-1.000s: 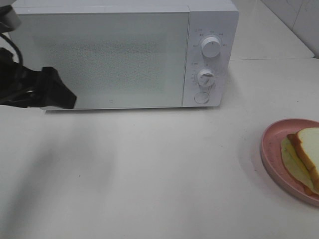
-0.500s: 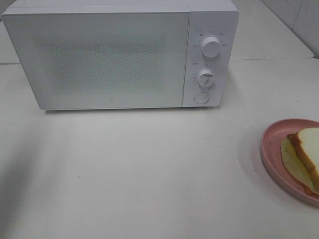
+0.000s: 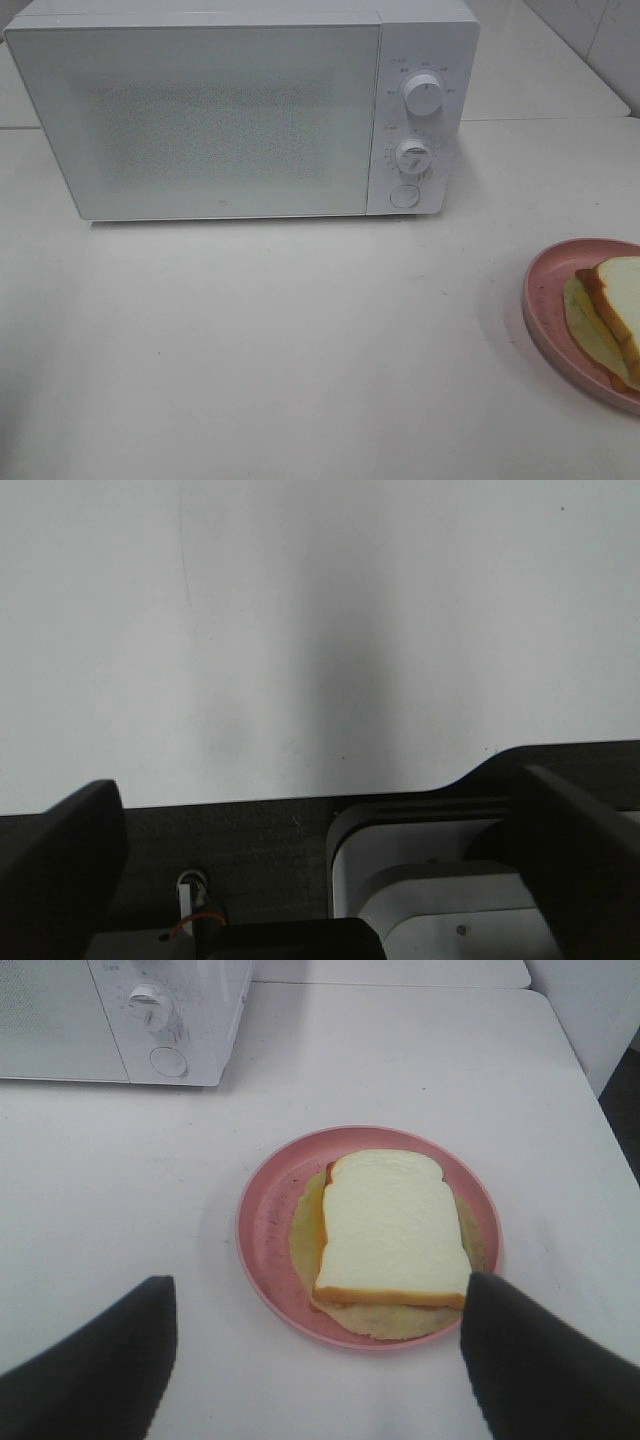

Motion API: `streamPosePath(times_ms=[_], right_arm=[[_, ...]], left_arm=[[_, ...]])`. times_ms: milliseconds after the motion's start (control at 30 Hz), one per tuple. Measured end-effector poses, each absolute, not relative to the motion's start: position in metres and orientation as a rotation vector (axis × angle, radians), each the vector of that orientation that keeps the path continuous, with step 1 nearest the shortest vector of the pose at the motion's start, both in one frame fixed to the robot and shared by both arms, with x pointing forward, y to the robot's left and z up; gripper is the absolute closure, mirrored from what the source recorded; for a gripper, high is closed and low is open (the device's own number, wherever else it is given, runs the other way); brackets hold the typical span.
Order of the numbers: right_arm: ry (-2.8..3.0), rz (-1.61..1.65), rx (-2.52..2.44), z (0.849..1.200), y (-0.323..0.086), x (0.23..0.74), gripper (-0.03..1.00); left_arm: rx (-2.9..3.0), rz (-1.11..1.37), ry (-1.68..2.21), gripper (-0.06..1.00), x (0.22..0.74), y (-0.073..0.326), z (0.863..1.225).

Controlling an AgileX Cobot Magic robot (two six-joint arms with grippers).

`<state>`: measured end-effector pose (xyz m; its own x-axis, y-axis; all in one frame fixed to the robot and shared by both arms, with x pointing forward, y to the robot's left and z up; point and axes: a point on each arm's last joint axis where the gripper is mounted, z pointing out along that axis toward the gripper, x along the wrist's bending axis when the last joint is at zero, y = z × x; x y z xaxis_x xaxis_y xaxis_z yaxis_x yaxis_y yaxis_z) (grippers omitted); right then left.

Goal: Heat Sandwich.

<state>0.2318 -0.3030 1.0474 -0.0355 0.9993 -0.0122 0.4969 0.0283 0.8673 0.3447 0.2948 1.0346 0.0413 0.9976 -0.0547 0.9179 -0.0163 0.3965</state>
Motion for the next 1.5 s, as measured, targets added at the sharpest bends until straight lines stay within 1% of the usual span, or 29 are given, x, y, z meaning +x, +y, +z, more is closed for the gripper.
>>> streamPosePath(times_ms=[133,367,767,1100,1500], right_arm=[[1.617,0.924,1.549,1.047,-0.303,0.232,0.21],[1.617,0.924,1.549,1.047,-0.303,0.232,0.21],[1.617,0.924,1.549,1.047,-0.303,0.232,0.21],[1.617,0.924,1.549,1.047,-0.303,0.232,0.21],[1.617,0.924,1.549,1.047,-0.303,0.232,0.21]], left_arm=[[1.972,0.402,1.908,-0.02,0.328,0.295,1.033],[1.846,0.586,1.775,-0.02,0.296,0.296,1.046],[1.735,0.707,1.66,-0.02,0.27,0.295,1.054],[1.582,0.861,1.501,-0.02,0.234,0.295,1.056],[1.568,0.873,1.485,-0.02,0.23,0.294,1.056]])
